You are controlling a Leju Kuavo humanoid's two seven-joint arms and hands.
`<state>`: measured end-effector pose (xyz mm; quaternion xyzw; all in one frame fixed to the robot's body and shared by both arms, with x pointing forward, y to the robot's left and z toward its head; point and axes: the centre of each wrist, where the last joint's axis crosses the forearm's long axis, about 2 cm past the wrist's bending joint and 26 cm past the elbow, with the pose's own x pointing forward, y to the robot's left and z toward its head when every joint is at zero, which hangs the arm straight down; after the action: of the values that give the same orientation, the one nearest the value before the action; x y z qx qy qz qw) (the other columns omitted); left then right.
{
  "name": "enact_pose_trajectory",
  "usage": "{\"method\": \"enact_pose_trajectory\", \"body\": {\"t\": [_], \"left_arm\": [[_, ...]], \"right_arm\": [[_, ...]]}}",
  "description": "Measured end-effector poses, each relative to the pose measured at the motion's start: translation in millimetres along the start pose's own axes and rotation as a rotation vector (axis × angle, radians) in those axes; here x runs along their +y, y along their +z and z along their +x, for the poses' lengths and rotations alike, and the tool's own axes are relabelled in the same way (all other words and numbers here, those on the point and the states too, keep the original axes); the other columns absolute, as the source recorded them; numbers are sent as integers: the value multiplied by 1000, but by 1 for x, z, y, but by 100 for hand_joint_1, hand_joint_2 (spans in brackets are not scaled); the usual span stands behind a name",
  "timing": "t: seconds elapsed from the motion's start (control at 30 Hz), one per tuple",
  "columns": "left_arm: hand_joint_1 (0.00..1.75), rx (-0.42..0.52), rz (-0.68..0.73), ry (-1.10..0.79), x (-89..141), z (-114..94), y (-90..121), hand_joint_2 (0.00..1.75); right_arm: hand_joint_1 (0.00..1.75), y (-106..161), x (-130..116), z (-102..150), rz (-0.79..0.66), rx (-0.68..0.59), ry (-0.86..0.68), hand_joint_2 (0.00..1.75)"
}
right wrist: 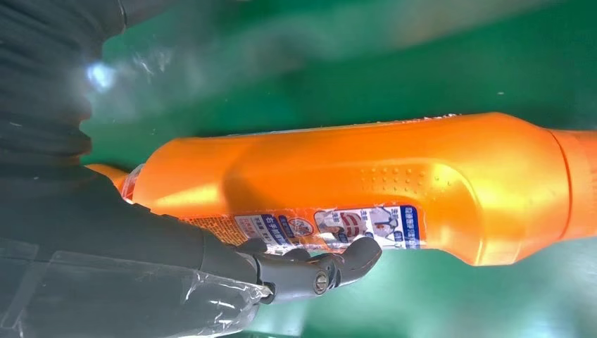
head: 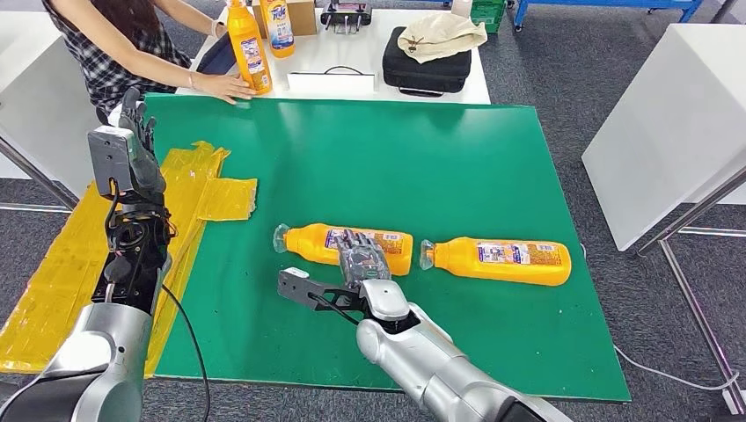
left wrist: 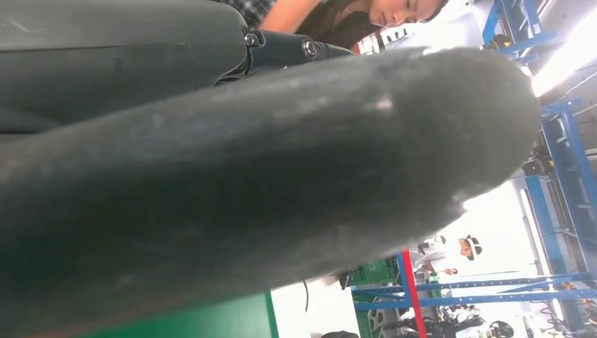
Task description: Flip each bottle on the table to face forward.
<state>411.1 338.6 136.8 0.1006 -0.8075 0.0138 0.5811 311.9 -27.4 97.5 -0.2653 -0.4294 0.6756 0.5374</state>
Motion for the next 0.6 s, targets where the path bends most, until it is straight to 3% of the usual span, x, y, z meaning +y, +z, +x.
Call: {"method": "enact_pose_trajectory", "body": {"t": [0.6], "left_arm": [[0, 0, 0, 0, 0, 0, 0, 0]], "right_arm": [[0, -3, 0, -5, 4, 16, 47, 175]]}}
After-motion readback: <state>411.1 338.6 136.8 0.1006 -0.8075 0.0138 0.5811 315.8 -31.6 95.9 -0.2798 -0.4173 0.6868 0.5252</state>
